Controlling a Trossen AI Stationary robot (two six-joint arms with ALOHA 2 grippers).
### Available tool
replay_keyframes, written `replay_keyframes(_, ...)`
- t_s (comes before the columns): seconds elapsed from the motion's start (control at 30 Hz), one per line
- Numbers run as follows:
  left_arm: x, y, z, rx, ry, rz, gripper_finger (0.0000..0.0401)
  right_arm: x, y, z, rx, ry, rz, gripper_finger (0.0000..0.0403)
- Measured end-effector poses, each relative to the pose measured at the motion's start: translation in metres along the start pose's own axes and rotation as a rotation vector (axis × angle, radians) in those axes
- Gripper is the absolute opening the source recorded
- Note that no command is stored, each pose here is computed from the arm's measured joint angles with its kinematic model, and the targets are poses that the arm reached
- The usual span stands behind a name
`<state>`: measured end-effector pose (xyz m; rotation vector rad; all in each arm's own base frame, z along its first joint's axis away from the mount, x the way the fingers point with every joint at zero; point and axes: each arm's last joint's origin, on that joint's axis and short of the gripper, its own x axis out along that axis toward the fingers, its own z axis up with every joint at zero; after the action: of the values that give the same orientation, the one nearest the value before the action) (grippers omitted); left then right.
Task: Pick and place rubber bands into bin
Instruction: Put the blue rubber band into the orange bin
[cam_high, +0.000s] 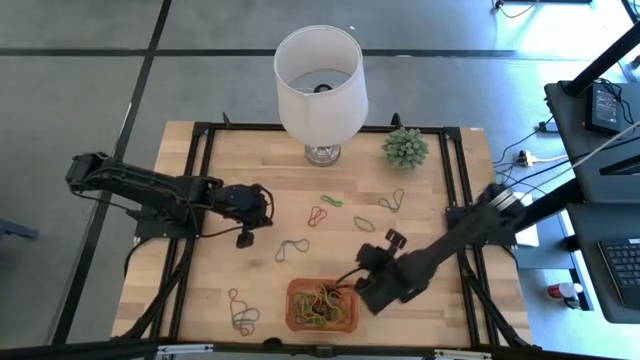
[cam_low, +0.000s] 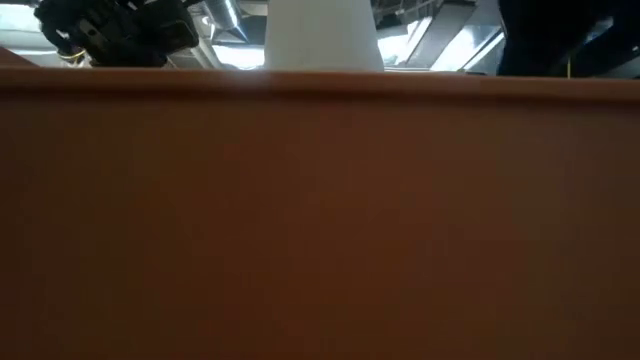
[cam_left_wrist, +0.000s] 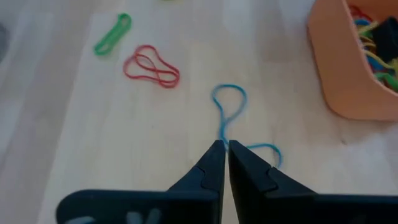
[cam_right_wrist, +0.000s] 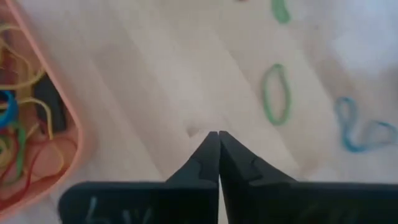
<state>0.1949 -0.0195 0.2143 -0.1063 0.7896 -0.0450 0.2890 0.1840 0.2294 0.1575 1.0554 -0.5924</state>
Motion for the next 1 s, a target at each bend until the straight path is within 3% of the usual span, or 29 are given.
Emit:
replay_keyframes(0.17,-0.005,-0.021,0.014,0.008,0.101,0.051,0.0002,0.013,-0.042,-0.023,0.003,-0.047,0.256,0.0003)
replay_keyframes(0.3,-0.006,-0.043,0.028,-0.002,0.202,0.107,0.0003,0.021,-0.082,-0.036,0.006,-0.104,0.368,0.0002)
replay_keyframes(0.6,0.023,-0.106,0.042,-0.026,0.417,0.106,0.0007,0.026,-0.149,-0.064,-0.002,-0.21,0.429,0.0002)
replay_keyframes(0.83,0.048,-0.143,0.033,-0.2,0.509,0.113,0.0048,0.026,-0.17,-0.08,-0.025,-0.237,0.506,0.0002)
replay_keyframes(1.0,0.062,-0.168,0.016,-0.231,0.578,0.061,0.0094,0.028,-0.176,-0.085,-0.039,-0.248,0.52,0.0002)
